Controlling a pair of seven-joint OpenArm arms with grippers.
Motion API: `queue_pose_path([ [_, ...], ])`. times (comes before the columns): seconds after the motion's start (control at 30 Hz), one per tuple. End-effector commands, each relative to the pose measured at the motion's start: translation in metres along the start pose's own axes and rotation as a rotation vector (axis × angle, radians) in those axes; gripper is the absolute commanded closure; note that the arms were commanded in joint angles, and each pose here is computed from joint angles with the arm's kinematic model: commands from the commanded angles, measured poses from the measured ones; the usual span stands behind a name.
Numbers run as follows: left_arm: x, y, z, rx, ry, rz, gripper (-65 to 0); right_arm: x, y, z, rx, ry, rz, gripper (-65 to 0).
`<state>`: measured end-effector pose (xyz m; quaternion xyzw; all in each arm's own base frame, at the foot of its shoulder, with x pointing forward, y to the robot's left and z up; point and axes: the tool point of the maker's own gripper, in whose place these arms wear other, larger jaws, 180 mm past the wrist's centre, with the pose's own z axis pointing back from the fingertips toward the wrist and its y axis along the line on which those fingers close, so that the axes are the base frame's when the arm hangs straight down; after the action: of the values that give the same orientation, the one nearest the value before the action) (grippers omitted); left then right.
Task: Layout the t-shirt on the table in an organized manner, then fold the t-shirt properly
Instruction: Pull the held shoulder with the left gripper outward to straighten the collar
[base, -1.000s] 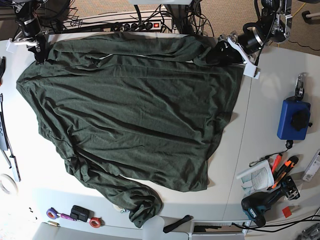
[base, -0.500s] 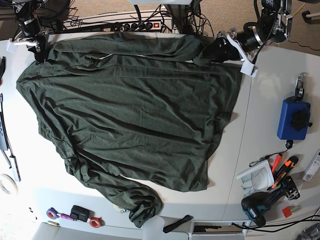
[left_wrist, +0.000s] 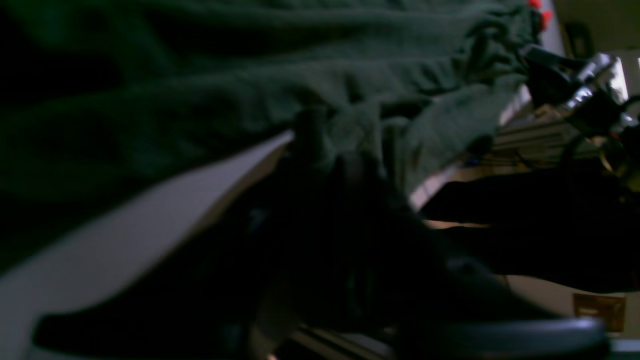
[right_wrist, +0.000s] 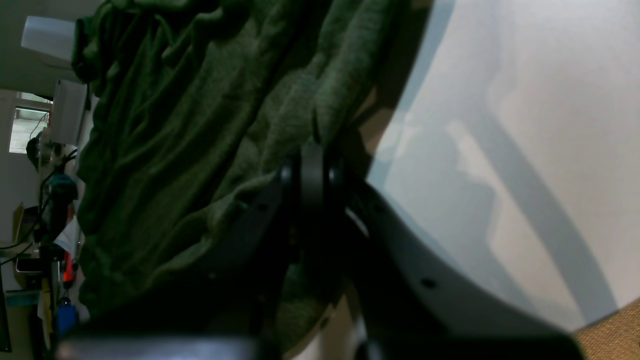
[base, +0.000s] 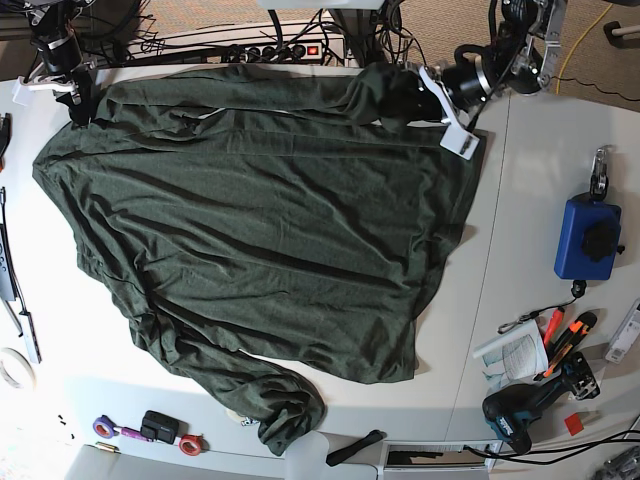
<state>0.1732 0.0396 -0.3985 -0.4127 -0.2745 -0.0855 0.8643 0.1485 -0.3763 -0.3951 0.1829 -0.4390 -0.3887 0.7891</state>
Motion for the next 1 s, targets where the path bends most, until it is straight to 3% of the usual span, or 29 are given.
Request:
queue_pose_path([
  [0.0, 0.01, 0.002, 0.004, 0.003, -0.027, -0.008, -2.7, -0.004, -0.005, 0.003, -0.026, 0.041, 0.027, 0.0],
  [0.07, 0.014, 0.006, 0.008, 0.01, -0.042, -0.006, -0.4, -0.004, -0.005, 0.003, -0.026, 0.041, 0.027, 0.0],
  [0.23, 0.023, -0.003, 0.022, -0.078, -0.064, -0.055, -0.5, -0.004, -0.005, 0.003, -0.026, 0.041, 0.027, 0.0],
  [0.33, 0.026, -0.004, 0.028, -0.101, -0.071, -0.031, -2.5, -0.004, -0.005, 0.003, -0.026, 0.041, 0.028, 0.0],
  [0.97, 0.022, -0.007, 0.028, -0.113, -0.081, 0.002, -8.1, -0.004, -0.005, 0.003, -0.025, 0.041, 0.028, 0.0],
])
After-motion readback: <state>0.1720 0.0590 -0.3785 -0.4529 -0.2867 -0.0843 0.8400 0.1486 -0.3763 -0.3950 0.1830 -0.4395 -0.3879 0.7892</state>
